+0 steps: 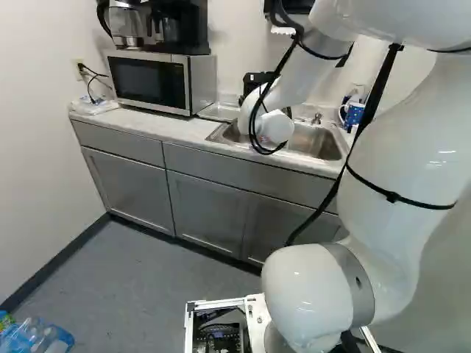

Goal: Rinse the cup and place it in the tray

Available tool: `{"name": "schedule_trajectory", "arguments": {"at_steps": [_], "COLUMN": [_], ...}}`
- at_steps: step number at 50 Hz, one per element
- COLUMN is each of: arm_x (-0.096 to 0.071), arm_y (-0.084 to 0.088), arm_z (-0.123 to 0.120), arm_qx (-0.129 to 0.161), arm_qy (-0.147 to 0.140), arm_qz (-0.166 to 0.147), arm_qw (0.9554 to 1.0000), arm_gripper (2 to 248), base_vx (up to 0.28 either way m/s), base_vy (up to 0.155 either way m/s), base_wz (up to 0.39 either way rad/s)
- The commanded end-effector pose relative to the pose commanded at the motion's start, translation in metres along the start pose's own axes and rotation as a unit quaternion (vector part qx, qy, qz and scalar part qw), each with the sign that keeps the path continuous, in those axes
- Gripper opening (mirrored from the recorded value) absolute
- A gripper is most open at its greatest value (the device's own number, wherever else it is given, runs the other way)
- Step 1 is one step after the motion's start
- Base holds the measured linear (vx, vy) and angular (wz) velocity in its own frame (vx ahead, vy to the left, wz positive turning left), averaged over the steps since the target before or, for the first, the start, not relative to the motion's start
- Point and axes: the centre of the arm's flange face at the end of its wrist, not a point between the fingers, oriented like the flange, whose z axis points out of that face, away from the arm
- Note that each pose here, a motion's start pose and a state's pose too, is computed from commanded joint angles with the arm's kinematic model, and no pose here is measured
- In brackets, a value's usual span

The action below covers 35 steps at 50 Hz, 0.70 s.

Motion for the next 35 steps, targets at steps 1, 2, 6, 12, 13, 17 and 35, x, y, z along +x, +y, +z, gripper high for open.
{"name": "schedule_trajectory", "arguments": {"at_steps": [1,2,6,12,13,17,35], "arm_x": [0.0,0.0,-0.001,-0.006,-0.007,-0.011,-0.031], "arm_y": [0.001,0.003,0.009,0.017,0.019,0.025,0.044], "arm_z": [0.0,0.0,0.0,0.0,0.0,0.0,-0.001], "arm_qx": [-0.002,-0.003,-0.009,-0.018,-0.02,-0.026,-0.05], "arm_qy": [0.0,0.0,-0.001,-0.006,-0.007,-0.011,-0.036], "arm_qz": [0.0,0.0,0.0,0.0,0.0,0.0,0.005], "arm_qw": [1.0,1.0,1.0,0.9998,0.9998,0.9996,0.9981], "arm_gripper": [122,122,122,122,122,122,122], "base_vx": [0.0,0.0,0.0,0.0,0.0,0.0,0.0], "base_vy": [0.0,0.0,0.0,0.0,0.0,0.0,0.0], "base_wz": [0.0,0.0,0.0,0.0,0.0,0.0,0.0]}}
